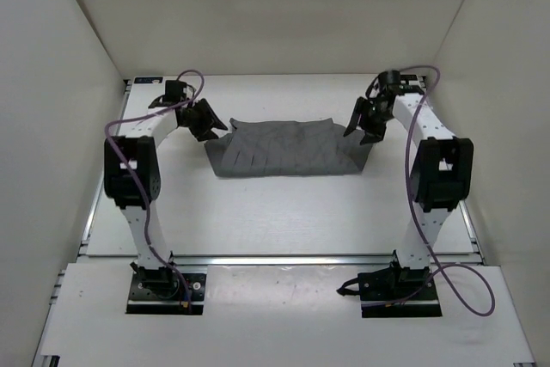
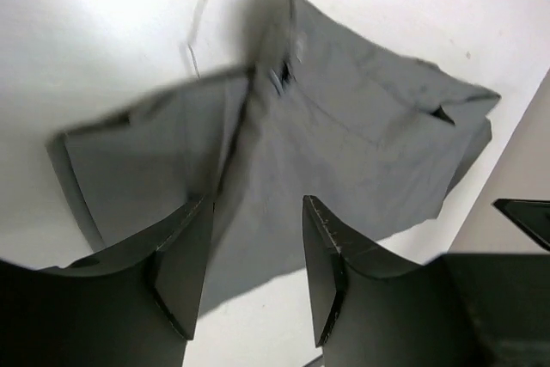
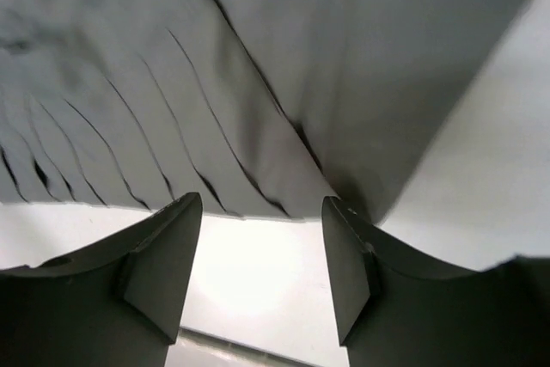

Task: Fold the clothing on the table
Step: Fold the skirt

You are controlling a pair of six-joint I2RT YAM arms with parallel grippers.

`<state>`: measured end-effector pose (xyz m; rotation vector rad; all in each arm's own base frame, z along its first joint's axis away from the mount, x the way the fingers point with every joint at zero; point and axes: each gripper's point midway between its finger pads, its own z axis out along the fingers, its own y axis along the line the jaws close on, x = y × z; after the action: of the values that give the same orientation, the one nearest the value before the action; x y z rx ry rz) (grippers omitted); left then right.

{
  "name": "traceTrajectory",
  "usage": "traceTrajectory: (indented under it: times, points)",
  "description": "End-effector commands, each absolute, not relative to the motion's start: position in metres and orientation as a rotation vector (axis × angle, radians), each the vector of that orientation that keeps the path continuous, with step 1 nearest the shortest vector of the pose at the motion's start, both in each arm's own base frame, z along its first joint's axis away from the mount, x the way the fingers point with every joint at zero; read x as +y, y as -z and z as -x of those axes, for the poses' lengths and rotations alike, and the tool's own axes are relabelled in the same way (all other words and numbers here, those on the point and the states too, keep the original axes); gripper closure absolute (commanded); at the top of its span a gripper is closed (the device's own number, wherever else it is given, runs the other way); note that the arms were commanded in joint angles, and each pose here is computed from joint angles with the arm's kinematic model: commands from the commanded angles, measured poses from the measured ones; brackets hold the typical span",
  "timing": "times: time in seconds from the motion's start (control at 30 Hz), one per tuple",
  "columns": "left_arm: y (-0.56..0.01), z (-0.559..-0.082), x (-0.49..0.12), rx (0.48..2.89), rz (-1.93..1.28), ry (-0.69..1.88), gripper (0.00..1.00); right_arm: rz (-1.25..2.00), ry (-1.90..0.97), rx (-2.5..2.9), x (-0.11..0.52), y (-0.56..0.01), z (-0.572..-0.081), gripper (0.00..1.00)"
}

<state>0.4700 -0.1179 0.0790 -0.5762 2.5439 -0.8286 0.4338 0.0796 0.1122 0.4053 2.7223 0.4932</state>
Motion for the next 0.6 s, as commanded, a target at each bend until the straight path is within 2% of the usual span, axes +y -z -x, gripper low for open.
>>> traceTrajectory:
  times: [0.0,0.23,0.37,0.5,0.53,0.57]
  points:
    - [-0.140,-0.447,-0.125,2.430,0.452,0.819,0.43,-0.438,-0.555,2.641,0.072,-0.114,-0.418,0.44]
    - [-0.087,-0.376,-0.098,2.520,0.511,0.519,0.41,-0.591,-0.564,2.650,0.065,-0.060,-0.374,0.44]
    - [-0.053,-0.361,-0.099,2.553,0.591,0.463,0.37,-0.655,-0.554,2.637,0.066,-0.042,-0.372,0.44]
    - [-0.035,-0.367,-0.115,2.565,0.602,0.474,0.35,-0.675,-0.599,2.637,0.075,-0.031,-0.385,0.45]
    - [-0.031,-0.370,-0.117,2.573,0.605,0.467,0.35,-0.700,-0.601,2.639,0.074,-0.027,-0.389,0.50]
    - [-0.027,-0.373,-0.121,2.587,0.598,0.454,0.35,-0.656,-0.628,2.641,0.084,-0.030,-0.392,0.59]
